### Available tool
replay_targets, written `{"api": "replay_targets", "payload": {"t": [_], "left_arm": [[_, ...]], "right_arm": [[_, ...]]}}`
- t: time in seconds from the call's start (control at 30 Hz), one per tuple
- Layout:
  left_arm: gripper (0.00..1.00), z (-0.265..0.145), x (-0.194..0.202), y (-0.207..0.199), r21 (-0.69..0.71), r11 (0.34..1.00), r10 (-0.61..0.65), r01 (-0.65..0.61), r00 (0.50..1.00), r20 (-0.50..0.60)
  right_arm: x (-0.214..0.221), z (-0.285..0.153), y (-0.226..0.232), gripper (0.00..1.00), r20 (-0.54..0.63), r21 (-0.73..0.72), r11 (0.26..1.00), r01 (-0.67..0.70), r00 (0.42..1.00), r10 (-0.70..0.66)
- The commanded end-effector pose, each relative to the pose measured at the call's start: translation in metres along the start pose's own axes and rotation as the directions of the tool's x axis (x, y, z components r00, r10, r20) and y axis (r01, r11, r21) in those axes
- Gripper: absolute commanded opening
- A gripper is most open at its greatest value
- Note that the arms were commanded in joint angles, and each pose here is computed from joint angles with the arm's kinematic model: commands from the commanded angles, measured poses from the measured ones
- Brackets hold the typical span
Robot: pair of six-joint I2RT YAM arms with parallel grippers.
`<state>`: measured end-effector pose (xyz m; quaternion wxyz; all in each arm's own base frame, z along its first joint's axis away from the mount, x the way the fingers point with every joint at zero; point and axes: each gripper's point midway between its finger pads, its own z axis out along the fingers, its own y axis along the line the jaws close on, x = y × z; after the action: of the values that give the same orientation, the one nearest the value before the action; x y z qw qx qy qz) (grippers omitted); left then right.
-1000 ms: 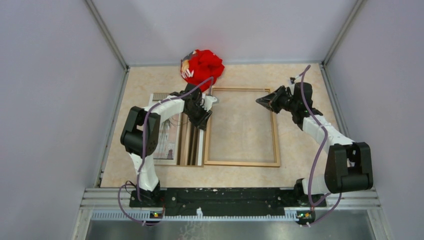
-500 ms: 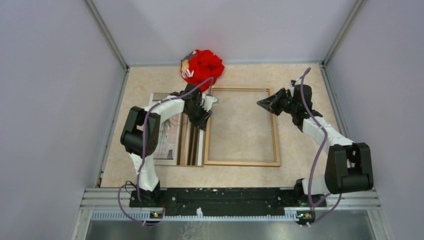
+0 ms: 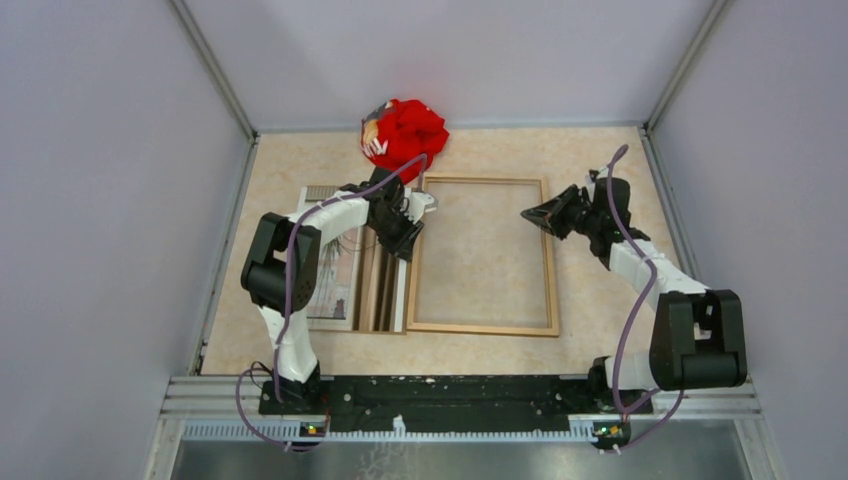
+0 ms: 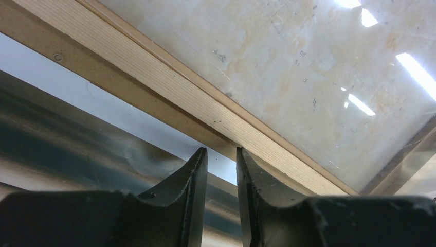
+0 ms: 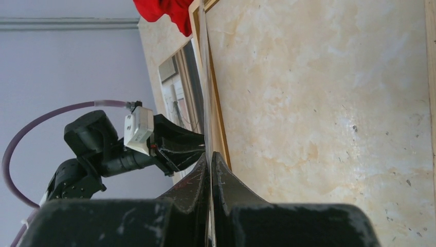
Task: Put the photo into the frame
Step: Adjust the photo frame item on the photo frame.
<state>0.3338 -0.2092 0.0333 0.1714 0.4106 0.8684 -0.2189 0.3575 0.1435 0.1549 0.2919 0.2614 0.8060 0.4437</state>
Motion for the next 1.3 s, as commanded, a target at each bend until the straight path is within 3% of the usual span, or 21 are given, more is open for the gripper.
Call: {"api": "replay_targets", "payload": {"t": [0.0,0.47,1.27], "left_arm": [[0.34,0.000,-0.009,-0.005,0.018,1.000,0.003,-0.004,1.000,0.019],[0.33,0.001,-0.009,-0.003,0.015,1.000,0.015,-0.016,1.000,0.009],[0.32,0.000,-0.011,-0.006,0.031,0.999,0.015,-0.016,1.000,0.022]], "right_arm": [[0.007,0.000,0.012,0.00,-0.050,-0.062,0.998,0.025,0.998,-0.029],[0.013,-0.001,0.055,0.00,-0.086,-0.260,0.963,0.070,0.992,-0.095],[0.009,0.007,0.023,0.00,-0.031,-0.063,0.998,0.013,0.999,-0.015]]}}
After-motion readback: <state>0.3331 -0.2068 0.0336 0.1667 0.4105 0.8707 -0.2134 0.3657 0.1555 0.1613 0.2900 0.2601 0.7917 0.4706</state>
